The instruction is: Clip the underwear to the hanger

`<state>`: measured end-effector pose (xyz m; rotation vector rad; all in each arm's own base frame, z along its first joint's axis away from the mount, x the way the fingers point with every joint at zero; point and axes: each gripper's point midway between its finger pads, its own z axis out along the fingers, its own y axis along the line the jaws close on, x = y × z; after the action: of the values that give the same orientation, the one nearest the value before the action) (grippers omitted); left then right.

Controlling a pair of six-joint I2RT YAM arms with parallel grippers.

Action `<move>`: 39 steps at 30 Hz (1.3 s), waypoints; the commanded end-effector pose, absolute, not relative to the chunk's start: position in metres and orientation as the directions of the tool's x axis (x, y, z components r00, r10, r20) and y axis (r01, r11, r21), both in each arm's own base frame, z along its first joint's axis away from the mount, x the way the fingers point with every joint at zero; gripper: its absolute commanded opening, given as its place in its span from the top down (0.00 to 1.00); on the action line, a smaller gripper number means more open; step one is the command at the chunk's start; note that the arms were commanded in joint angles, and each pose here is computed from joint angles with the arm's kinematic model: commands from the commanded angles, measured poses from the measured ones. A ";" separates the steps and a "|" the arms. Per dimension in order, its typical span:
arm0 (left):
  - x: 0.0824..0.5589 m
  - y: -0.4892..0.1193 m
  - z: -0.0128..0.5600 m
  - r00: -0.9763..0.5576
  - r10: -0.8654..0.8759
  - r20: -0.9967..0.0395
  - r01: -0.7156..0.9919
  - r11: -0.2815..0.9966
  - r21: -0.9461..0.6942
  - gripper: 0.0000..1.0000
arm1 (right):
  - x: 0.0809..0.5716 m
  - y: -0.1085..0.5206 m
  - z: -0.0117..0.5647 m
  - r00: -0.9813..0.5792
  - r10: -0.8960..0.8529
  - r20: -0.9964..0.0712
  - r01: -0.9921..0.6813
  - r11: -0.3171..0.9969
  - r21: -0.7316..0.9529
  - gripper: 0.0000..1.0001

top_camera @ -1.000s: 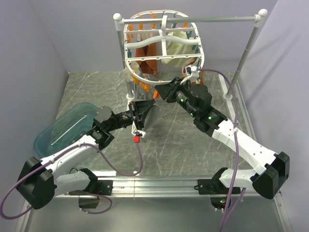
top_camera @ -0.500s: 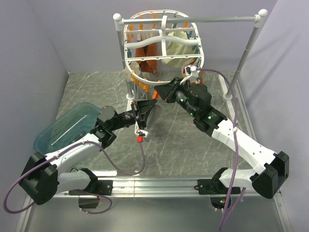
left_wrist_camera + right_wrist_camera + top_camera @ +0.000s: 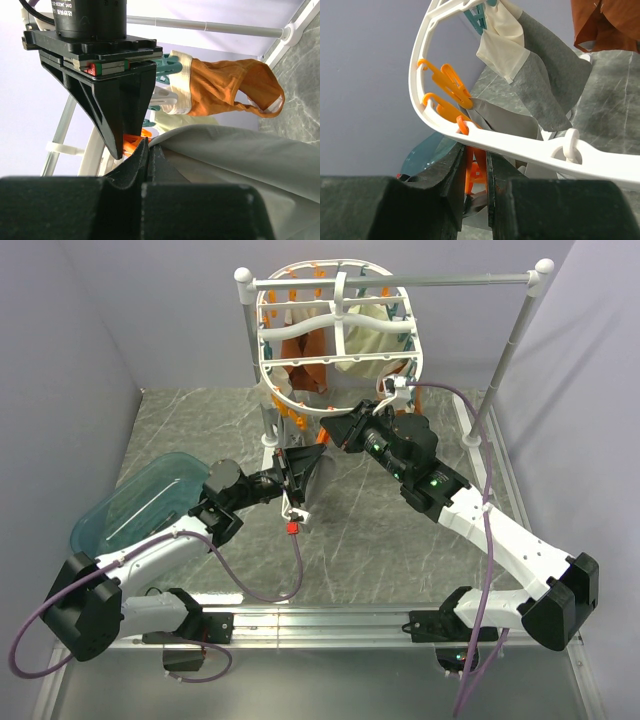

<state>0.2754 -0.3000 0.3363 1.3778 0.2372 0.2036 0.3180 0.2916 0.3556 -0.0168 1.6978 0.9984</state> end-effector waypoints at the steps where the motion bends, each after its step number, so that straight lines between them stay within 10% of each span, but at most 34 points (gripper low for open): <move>1: 0.280 -0.294 0.375 0.946 0.323 0.028 -0.111 0.242 0.964 1.00 | 0.301 0.293 0.289 -0.554 0.307 -0.774 -0.407 0.711 0.573 1.00; 39: 0.291 -0.292 0.379 0.925 0.368 0.092 -0.176 0.201 0.964 1.00 | 0.302 0.289 0.281 -0.541 0.234 -0.808 -0.428 0.750 0.504 0.92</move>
<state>0.2925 -0.2967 0.3594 1.3546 0.2008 0.3427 0.3229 0.2849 0.3440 -0.0632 1.7173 0.8983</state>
